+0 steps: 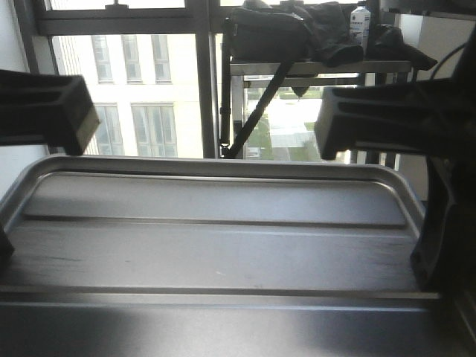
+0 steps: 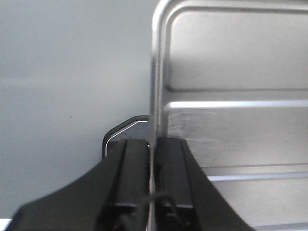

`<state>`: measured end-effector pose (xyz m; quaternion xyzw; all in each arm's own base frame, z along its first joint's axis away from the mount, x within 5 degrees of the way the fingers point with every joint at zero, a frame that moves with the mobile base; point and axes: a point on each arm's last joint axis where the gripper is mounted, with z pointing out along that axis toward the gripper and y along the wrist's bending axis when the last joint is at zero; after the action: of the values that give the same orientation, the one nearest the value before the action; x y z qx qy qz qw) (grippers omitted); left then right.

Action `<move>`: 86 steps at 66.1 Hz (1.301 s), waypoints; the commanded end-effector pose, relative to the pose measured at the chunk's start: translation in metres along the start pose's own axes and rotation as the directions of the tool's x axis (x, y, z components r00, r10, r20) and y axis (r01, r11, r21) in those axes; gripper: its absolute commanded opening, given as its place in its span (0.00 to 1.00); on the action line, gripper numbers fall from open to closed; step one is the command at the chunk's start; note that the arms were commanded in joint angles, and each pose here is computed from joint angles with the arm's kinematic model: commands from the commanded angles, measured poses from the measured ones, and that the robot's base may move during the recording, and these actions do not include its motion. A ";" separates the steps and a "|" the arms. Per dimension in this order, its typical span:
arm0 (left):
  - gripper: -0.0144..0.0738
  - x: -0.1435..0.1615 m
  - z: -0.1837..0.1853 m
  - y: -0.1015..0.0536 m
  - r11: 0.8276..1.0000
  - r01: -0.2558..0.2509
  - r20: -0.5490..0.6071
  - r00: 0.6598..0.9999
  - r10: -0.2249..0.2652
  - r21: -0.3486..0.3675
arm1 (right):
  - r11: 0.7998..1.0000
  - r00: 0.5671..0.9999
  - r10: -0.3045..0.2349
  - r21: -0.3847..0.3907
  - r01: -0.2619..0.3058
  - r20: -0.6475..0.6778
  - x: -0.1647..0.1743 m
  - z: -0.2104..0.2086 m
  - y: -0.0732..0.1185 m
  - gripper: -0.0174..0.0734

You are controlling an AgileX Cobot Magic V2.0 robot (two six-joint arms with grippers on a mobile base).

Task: Grab silver tray and place in blue box
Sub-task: 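Hold the tray level in both grippers while the base drives to the blue bins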

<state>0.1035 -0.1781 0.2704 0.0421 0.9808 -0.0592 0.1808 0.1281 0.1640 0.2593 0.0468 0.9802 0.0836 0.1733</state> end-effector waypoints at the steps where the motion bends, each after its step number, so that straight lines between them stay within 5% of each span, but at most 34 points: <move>1: 0.15 -0.005 -0.012 0.003 1.000 0.003 0.039 0.999 -0.002 -0.006 | 1.000 0.999 -0.015 -0.005 0.015 0.050 -0.006 -0.011 -0.002 0.26; 86: 0.15 -0.005 -0.012 0.003 1.000 0.003 0.039 0.999 -0.002 -0.006 | 1.000 0.999 -0.015 -0.005 0.015 0.050 -0.006 -0.011 -0.002 0.26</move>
<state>0.1036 -0.1780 0.2704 0.0425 0.9807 -0.0588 0.1815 0.1281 0.1640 0.2593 0.0468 0.9802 0.0836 0.1733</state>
